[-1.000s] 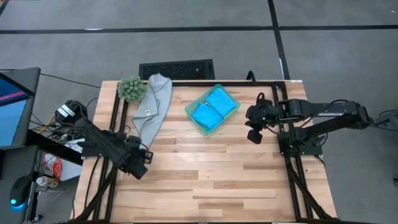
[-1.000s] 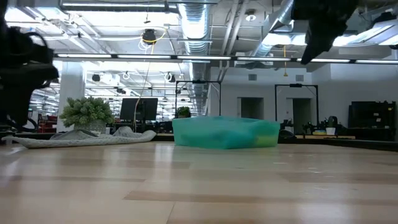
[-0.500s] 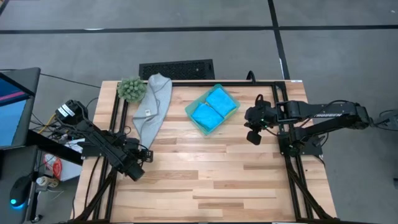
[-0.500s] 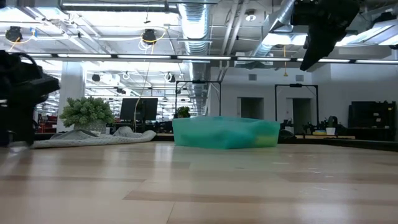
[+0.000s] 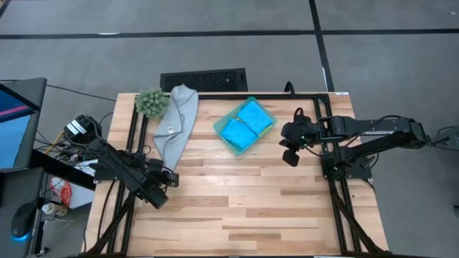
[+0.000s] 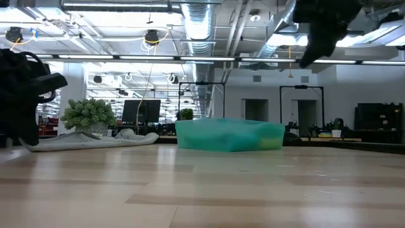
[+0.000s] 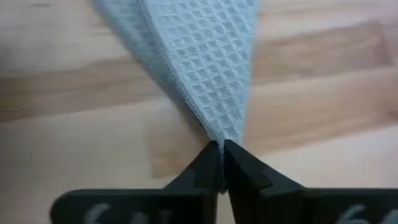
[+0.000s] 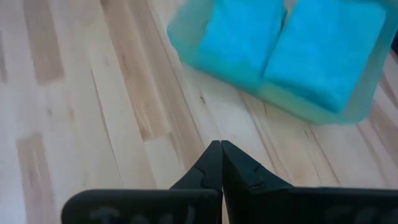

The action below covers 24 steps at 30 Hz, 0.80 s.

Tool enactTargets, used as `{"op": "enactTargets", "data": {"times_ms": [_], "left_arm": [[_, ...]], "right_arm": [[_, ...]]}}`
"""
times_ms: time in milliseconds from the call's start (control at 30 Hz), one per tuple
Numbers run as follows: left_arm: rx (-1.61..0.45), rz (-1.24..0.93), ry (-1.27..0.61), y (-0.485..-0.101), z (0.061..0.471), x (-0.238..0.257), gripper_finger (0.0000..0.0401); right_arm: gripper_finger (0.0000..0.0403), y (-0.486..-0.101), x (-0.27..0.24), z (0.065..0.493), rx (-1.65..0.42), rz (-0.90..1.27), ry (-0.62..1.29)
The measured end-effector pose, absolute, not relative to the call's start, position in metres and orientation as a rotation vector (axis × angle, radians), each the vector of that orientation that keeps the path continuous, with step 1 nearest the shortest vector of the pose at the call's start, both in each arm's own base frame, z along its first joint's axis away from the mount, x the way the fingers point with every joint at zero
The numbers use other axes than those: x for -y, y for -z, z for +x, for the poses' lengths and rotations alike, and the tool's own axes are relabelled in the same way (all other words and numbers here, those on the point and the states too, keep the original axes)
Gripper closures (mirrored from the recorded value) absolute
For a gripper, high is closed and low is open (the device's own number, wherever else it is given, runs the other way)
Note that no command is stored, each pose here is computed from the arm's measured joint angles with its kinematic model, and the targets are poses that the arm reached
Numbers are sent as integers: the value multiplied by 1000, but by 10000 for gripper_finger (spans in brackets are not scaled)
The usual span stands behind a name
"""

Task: Fold microfiber towels
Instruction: Fold the gray microfiber towel

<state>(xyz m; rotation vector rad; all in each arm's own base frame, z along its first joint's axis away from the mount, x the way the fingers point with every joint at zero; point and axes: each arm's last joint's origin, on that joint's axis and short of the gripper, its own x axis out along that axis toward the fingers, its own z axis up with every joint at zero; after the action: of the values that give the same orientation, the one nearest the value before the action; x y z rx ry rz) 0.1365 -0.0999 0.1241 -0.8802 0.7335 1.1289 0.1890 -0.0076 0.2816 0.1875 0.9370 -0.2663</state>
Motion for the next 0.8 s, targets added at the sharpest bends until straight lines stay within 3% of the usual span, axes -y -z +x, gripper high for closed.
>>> {"op": "enactTargets", "data": {"times_ms": [333, 567, 800], "left_arm": [[-832, -883, -728, -126, 161, 123, 400], [-945, -900, -391, -132, 168, 149, 400], [-1179, -925, -181, -133, 148, 175, 401]], "right_arm": [[381, -283, -14, 261, -572, 33, 86], [376, -229, -27, 336, -512, -85, 27], [331, -178, -46, 407, -538, -171, -158]]}}
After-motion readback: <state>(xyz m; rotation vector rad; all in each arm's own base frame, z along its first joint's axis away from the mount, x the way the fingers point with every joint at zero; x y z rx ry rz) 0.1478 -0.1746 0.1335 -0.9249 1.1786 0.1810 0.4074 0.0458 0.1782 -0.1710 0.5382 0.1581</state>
